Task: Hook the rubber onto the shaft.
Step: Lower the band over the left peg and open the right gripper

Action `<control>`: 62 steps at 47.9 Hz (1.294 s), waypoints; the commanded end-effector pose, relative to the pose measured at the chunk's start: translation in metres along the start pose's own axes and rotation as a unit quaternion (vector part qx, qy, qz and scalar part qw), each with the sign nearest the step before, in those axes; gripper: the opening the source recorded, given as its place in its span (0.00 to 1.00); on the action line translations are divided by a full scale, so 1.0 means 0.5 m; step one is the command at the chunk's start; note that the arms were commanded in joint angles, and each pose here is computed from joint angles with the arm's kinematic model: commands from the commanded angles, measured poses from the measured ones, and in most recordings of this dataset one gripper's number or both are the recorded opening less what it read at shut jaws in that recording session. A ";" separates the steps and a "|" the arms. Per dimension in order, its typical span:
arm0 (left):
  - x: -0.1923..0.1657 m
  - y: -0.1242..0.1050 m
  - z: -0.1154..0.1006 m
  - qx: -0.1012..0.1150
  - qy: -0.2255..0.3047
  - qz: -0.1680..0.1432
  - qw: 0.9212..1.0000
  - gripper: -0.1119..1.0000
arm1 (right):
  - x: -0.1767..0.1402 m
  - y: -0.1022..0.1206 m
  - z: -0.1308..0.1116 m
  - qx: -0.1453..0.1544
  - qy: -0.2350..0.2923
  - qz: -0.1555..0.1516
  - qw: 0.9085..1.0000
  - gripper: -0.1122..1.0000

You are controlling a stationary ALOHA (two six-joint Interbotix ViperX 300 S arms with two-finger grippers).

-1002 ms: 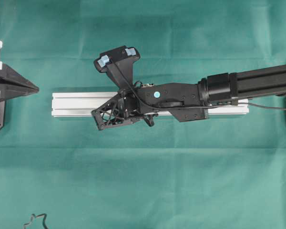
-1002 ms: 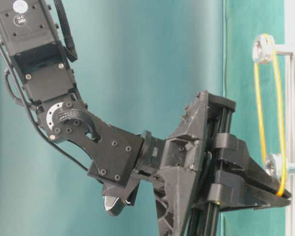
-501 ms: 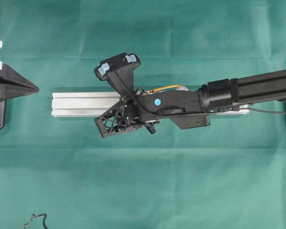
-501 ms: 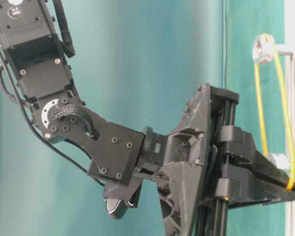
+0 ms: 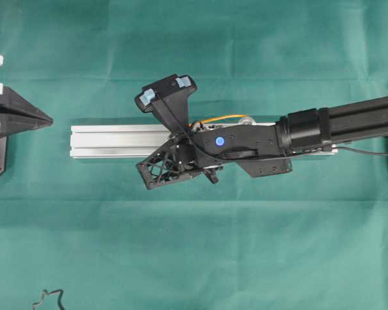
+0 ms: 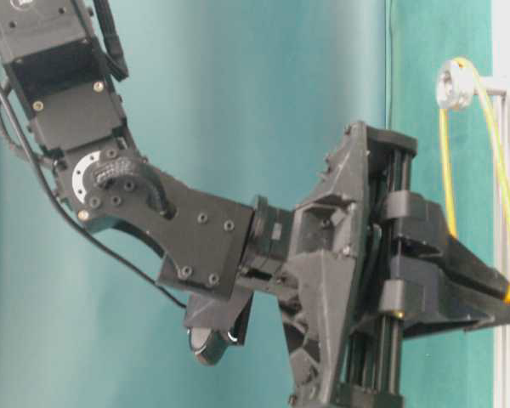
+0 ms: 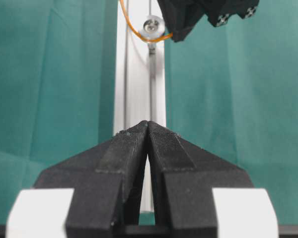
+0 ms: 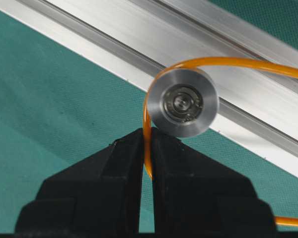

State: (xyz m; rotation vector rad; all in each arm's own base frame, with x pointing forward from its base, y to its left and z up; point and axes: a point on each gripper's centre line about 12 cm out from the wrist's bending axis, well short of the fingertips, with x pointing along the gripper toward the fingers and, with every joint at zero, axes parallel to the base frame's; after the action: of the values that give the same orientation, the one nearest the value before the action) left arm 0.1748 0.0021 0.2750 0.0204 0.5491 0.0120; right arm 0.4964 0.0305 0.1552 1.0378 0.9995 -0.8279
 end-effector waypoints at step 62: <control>-0.008 0.001 0.021 0.000 -0.009 0.001 1.000 0.10 | -0.074 -0.021 0.006 -0.022 -0.015 0.017 0.999 0.58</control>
State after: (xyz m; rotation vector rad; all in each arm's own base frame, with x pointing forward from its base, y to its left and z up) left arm 0.1739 0.0019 0.2737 0.0208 0.5629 0.0107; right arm 0.4752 0.0280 0.1626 0.9847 1.0140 -0.8220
